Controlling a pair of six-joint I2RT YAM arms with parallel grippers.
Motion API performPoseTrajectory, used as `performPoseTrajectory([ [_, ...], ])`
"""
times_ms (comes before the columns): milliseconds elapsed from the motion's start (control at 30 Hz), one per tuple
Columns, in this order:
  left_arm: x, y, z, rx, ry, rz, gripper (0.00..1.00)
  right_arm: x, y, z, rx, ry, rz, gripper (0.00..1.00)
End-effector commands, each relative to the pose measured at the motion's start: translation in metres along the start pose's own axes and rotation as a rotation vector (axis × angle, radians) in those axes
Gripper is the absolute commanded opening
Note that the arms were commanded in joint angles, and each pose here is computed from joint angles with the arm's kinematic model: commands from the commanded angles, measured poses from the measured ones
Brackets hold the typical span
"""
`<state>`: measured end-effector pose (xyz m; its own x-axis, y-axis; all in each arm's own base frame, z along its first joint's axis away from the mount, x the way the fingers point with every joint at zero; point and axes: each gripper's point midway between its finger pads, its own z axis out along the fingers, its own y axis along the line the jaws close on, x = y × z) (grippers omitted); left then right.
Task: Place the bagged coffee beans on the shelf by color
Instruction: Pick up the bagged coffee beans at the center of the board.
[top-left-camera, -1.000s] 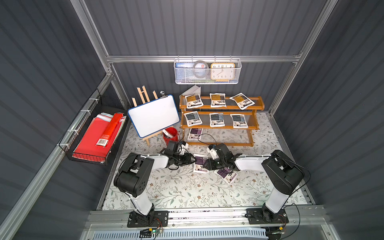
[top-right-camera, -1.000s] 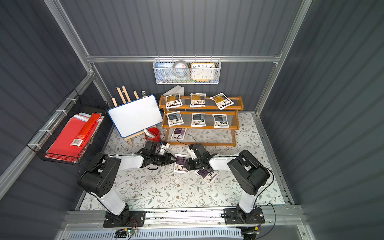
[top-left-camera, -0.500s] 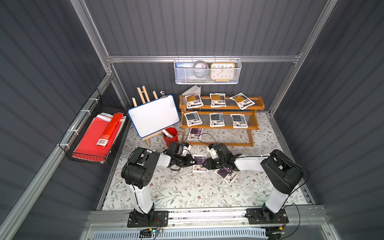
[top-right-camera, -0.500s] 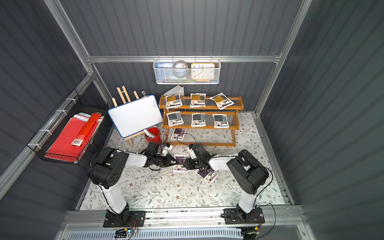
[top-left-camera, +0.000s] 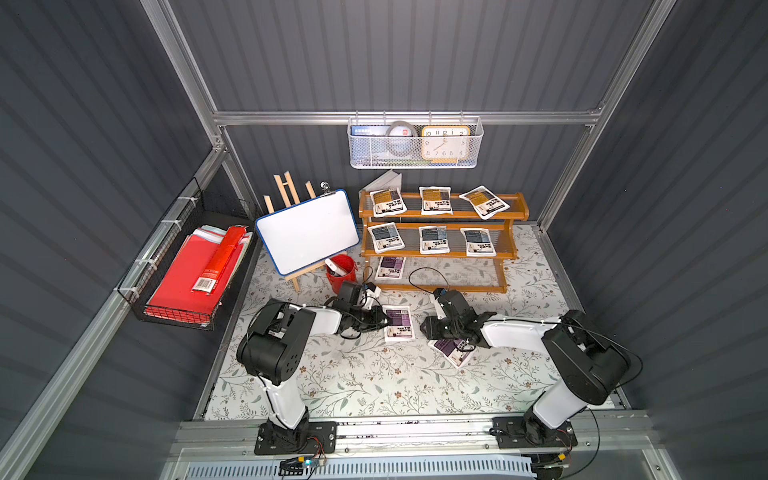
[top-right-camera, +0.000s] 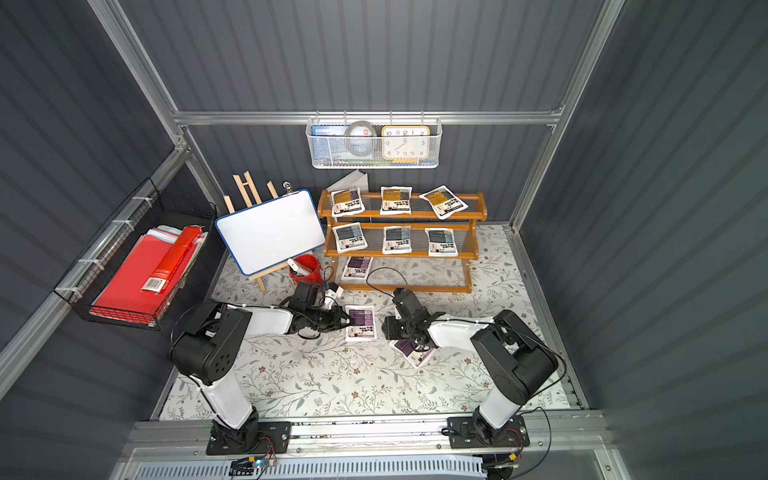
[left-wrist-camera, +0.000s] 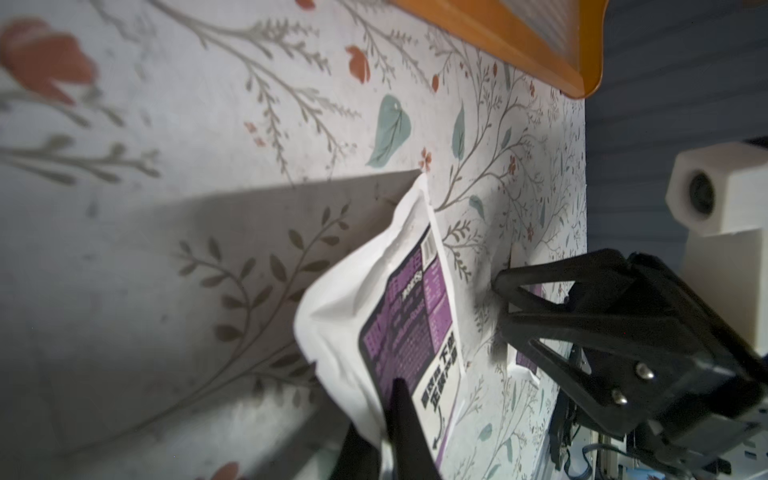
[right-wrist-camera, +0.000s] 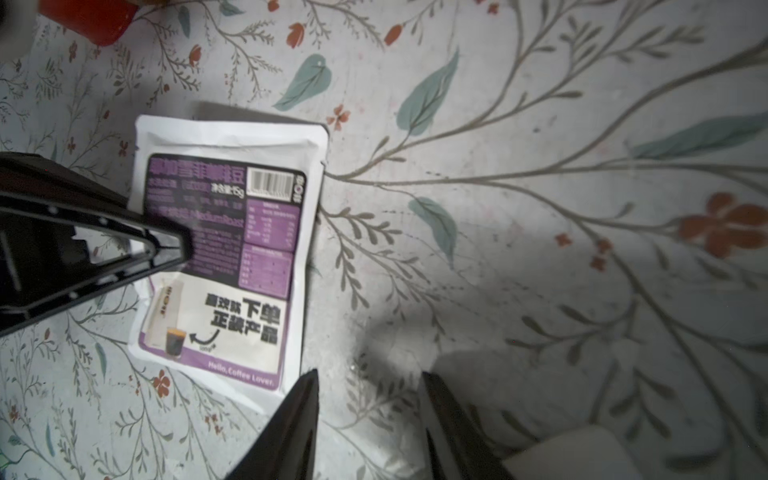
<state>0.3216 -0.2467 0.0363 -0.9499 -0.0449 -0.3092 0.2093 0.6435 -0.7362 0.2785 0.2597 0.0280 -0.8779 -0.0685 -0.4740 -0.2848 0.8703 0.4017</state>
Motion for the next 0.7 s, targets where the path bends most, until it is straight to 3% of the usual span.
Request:
performPoseTrajectory([
  [0,-0.039,-0.027,-0.015,0.021,-0.120,0.030,0.00,-0.008,-0.007,-0.010,0.010,-0.029,0.041,0.46],
  [233,-0.057,-0.046,-0.005,0.101,-0.146,0.013,0.00,-0.023,0.002,-0.022,-0.175,-0.066,0.144,0.47],
  [667,-0.053,-0.054,0.014,0.158,-0.117,0.002,0.00,-0.039,0.013,-0.019,-0.364,-0.154,0.268,0.48],
])
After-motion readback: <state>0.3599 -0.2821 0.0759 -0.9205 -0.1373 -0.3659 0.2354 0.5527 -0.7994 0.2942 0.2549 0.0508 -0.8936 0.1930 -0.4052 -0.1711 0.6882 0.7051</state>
